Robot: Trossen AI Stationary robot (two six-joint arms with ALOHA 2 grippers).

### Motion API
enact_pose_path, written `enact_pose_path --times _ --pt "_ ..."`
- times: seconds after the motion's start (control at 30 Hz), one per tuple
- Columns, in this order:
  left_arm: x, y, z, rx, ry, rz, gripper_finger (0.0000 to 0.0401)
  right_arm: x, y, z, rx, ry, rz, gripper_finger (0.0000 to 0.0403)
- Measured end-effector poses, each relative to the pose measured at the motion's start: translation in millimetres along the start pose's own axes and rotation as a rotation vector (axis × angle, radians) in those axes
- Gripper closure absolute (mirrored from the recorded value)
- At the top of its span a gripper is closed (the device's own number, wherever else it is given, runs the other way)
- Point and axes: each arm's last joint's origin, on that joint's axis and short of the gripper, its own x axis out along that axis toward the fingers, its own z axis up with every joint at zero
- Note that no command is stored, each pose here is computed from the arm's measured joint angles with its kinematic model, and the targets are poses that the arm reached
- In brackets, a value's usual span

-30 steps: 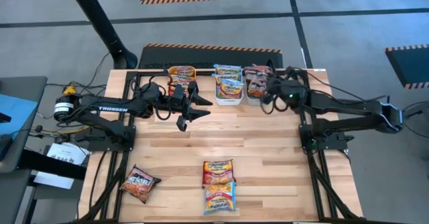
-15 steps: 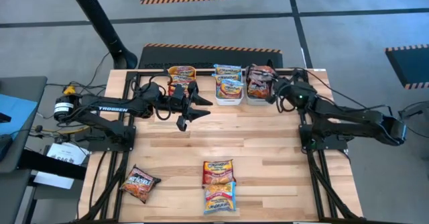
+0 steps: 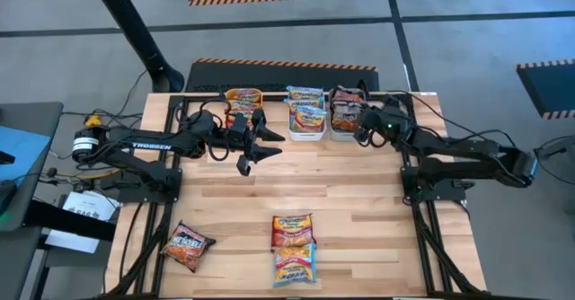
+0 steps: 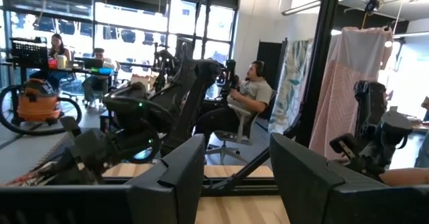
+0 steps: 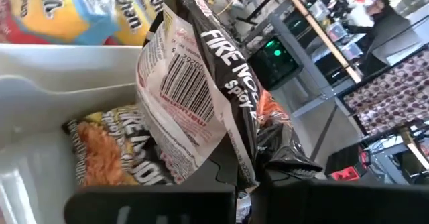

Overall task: Sort Maruchan noodles
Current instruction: Put the black noodle pack into the gray bin

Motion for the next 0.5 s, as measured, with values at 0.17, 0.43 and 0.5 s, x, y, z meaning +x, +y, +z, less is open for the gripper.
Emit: enact_pose_path --times 0.17,0.43,0.5 --pt "0 0 -1 -0.003 0.006 0.001 0.0244 4 8 -3 -0.016 0.032 0.033 0.0378" --pt "0 0 -2 -0.008 0.017 0.003 0.0244 -2 18 -2 0.061 0.058 0.069 0.0378" --pt "0 0 -2 -0.009 0.020 0.003 0.0244 -2 19 -2 0.084 0.057 0.074 0.0378"
